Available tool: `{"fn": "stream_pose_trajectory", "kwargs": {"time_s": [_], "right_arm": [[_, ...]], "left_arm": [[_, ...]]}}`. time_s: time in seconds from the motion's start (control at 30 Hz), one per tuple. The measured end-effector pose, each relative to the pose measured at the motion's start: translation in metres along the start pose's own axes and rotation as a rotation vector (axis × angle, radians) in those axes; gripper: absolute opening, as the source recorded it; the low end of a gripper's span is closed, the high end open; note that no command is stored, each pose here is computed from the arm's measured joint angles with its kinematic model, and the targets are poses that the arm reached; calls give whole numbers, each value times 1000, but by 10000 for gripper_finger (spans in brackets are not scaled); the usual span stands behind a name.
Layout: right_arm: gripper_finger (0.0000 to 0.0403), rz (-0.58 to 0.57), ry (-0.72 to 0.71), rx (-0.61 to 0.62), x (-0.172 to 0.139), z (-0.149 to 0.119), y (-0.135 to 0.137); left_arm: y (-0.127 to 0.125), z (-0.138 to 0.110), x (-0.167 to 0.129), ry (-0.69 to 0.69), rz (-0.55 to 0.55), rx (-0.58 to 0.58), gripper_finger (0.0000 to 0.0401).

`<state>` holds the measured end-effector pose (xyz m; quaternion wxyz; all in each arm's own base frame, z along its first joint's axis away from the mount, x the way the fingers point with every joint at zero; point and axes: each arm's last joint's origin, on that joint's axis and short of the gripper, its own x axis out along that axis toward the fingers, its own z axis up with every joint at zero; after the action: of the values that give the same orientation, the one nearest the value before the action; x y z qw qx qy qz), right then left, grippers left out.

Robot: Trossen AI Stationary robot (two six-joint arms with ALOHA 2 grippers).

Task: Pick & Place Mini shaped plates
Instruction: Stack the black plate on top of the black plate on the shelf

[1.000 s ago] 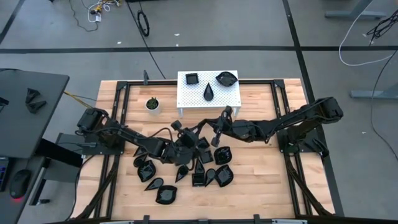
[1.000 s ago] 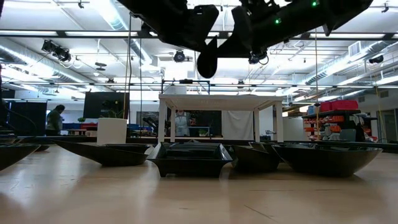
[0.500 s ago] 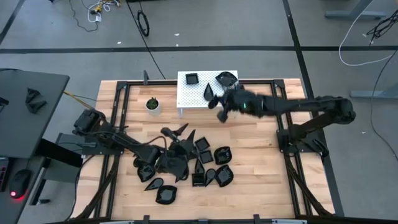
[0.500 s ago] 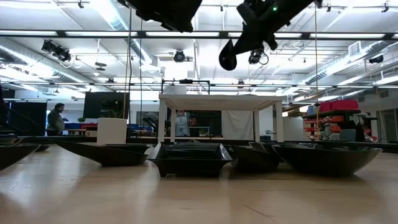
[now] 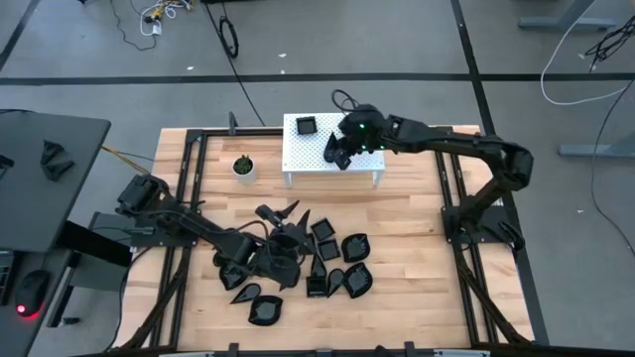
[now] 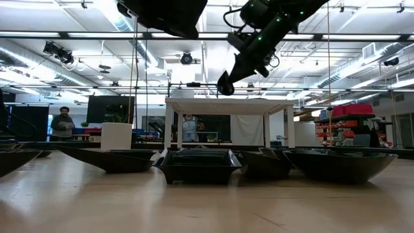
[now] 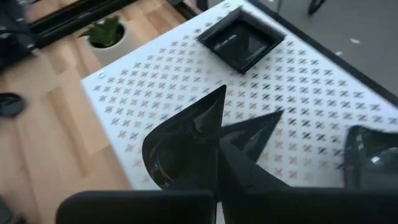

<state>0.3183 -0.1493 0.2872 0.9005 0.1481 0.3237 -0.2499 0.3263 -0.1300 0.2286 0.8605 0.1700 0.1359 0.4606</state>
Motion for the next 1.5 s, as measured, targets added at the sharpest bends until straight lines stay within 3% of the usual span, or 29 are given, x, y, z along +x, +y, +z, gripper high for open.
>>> {"fn": "stream_pose_trajectory", "kwargs": {"time_s": [0.47,1.27,1.5], "right_arm": [[2,-65,49,49,1,1,-14],[18,-64,61,40,4,0,-15],[63,-64,61,25,4,0,-15]], "left_arm": [[-1,0,0,5,-27,-19,181],[-1,0,0,5,-27,-18,181],[-1,0,0,5,-27,-17,181]]}}
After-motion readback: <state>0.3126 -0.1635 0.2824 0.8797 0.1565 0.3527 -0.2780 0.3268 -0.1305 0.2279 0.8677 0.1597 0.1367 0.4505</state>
